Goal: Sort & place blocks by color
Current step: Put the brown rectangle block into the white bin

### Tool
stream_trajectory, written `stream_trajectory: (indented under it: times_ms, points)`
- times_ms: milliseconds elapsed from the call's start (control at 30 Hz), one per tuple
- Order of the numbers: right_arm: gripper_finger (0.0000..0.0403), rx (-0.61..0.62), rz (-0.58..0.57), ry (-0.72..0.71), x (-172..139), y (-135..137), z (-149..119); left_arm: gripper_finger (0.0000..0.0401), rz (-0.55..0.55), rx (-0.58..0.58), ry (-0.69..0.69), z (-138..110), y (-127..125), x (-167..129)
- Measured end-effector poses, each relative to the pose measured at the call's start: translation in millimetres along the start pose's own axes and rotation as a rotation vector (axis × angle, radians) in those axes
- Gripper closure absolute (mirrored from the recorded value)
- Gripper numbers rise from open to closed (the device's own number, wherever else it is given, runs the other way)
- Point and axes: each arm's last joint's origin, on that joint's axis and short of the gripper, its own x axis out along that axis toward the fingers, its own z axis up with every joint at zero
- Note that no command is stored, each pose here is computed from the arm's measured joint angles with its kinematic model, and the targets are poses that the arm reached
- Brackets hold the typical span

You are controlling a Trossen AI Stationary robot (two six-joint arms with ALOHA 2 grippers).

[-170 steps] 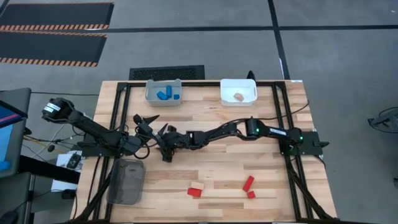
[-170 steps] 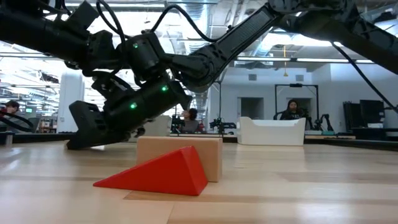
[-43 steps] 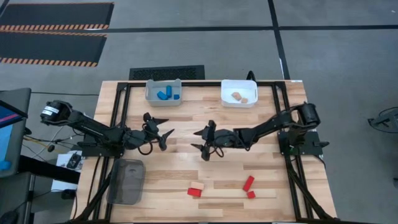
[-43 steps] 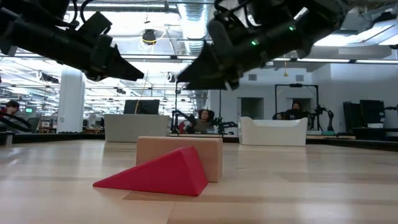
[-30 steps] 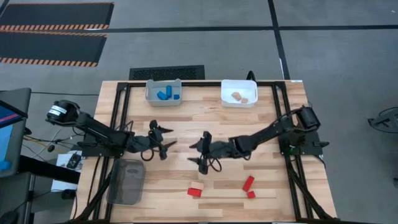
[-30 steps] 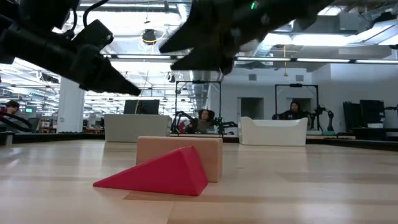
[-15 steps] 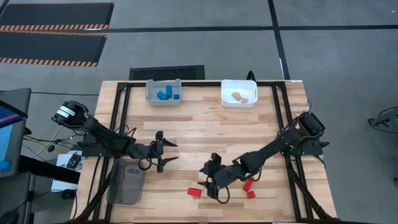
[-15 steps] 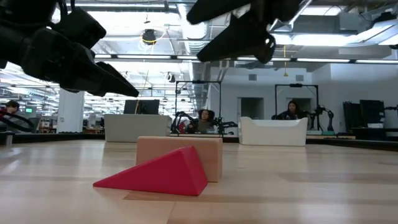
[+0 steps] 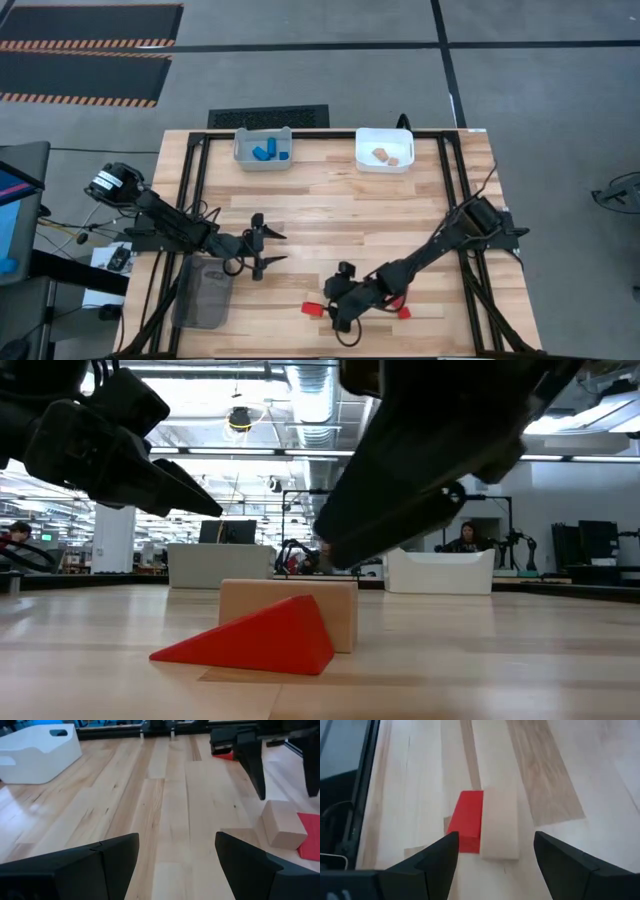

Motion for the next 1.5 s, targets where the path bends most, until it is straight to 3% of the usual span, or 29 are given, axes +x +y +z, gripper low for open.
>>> stream_trajectory:
  times_ms: [200,433,767,1233,1500]
  points:
    - [0.0122,-0.023,-0.011,0.055,22,-4,-10,0.0148,-0.005,-0.025,0.028,-3,-2,-1]
    - [0.0135,-0.018,-0.027,0.067,24,-11,-6,0.0148,0.009,-0.024,0.025,-5,-7,-5]
    - [0.0287,-0.013,-0.035,0.066,24,-18,1,0.0148,0.010,-0.020,0.022,-5,-9,-6]
    - [0.0272,0.013,-0.144,0.008,14,-27,12,0.0148,0.001,-0.020,0.024,-5,-10,-6]
    - [0.0272,0.034,-0.244,-0.144,-14,-28,36,0.0148,-0.177,-0.013,-0.016,1,-16,-6]
